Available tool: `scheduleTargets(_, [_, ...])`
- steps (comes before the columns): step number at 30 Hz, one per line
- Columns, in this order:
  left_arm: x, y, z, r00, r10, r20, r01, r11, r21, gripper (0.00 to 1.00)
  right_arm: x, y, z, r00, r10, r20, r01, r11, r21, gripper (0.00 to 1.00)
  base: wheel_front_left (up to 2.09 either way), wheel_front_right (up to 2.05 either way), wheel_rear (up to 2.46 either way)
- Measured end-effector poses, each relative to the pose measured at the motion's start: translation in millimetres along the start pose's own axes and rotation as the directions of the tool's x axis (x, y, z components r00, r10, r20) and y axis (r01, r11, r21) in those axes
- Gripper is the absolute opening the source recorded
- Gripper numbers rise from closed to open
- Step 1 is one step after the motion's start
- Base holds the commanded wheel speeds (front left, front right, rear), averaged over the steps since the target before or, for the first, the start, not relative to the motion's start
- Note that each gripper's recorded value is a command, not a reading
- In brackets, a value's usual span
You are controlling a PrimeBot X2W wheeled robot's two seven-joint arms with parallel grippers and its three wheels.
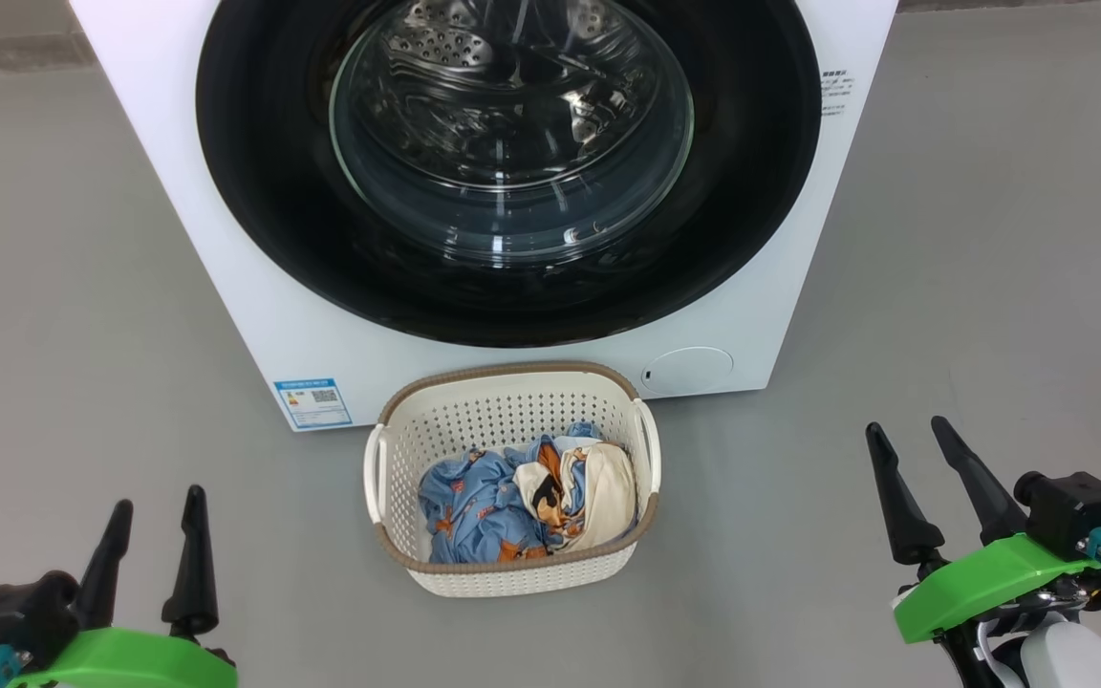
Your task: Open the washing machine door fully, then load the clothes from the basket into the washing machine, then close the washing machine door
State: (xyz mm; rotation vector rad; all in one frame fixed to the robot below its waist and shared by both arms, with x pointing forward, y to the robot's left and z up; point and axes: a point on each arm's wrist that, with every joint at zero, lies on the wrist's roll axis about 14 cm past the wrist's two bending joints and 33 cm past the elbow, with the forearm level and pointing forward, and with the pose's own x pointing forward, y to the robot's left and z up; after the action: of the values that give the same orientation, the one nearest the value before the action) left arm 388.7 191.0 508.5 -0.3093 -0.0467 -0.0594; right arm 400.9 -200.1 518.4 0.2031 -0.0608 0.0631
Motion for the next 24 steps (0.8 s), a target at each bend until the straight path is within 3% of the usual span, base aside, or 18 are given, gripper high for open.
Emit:
scheduleTargets(12, [1, -1, 4, 1.0, -0.021, 0.02, 0.018, 0.993, 0.113, 1.0, 6, 3, 11, 0.999, 0.035, 0.038, -0.029, 0.989, -0.147, 1.0, 0.0, 0.0, 0.0])
scheduleTargets(24, [5, 0, 13, 0.998, -0.036, 0.052, 0.024, 0.974, 0.225, 1.0, 11, 7, 18, 0.996, 0.076, 0.055, -0.057, 0.958, -0.282, 1.0, 0.0, 0.0, 0.0])
